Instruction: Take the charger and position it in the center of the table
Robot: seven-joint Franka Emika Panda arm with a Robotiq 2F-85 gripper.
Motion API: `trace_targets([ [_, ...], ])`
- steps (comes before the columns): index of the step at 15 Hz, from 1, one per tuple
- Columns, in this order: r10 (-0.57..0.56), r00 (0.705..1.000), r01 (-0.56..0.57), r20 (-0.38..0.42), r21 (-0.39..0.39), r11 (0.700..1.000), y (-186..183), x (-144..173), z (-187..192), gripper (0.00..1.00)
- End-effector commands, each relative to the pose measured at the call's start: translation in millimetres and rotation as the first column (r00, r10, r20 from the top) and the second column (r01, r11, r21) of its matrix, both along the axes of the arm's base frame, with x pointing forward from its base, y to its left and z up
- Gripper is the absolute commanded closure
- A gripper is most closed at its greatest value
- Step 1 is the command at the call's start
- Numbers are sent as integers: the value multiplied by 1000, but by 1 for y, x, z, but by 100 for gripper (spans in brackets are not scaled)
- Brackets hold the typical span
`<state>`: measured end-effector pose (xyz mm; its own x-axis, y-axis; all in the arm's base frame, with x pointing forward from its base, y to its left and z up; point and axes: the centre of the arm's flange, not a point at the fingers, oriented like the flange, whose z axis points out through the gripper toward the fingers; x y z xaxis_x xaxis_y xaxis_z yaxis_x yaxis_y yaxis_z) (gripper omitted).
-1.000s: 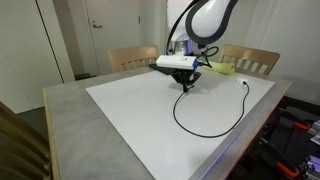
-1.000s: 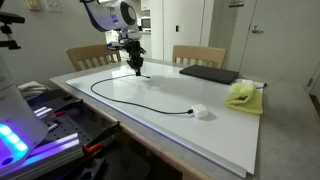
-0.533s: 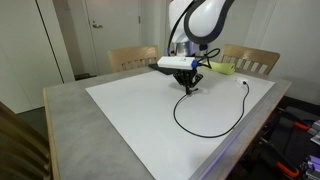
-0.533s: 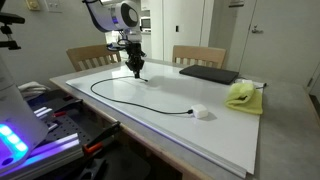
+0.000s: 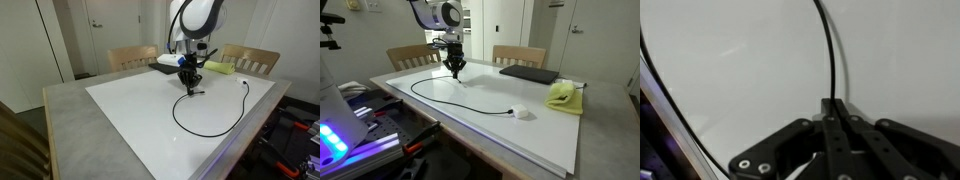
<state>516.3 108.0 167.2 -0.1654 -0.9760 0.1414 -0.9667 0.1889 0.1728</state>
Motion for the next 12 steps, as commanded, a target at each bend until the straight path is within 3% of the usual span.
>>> trace_targets([
  [1,-200,980,200,-8,28,979,-11,1,-4,99],
  [2,-255,967,256,-14,34,966,-14,3,-3,99],
  [3,-167,986,167,-3,21,986,-6,1,0,96],
  [8,-278,961,278,3,15,960,-11,7,-1,99],
  [12,-464,886,464,5,47,885,-26,21,2,99],
])
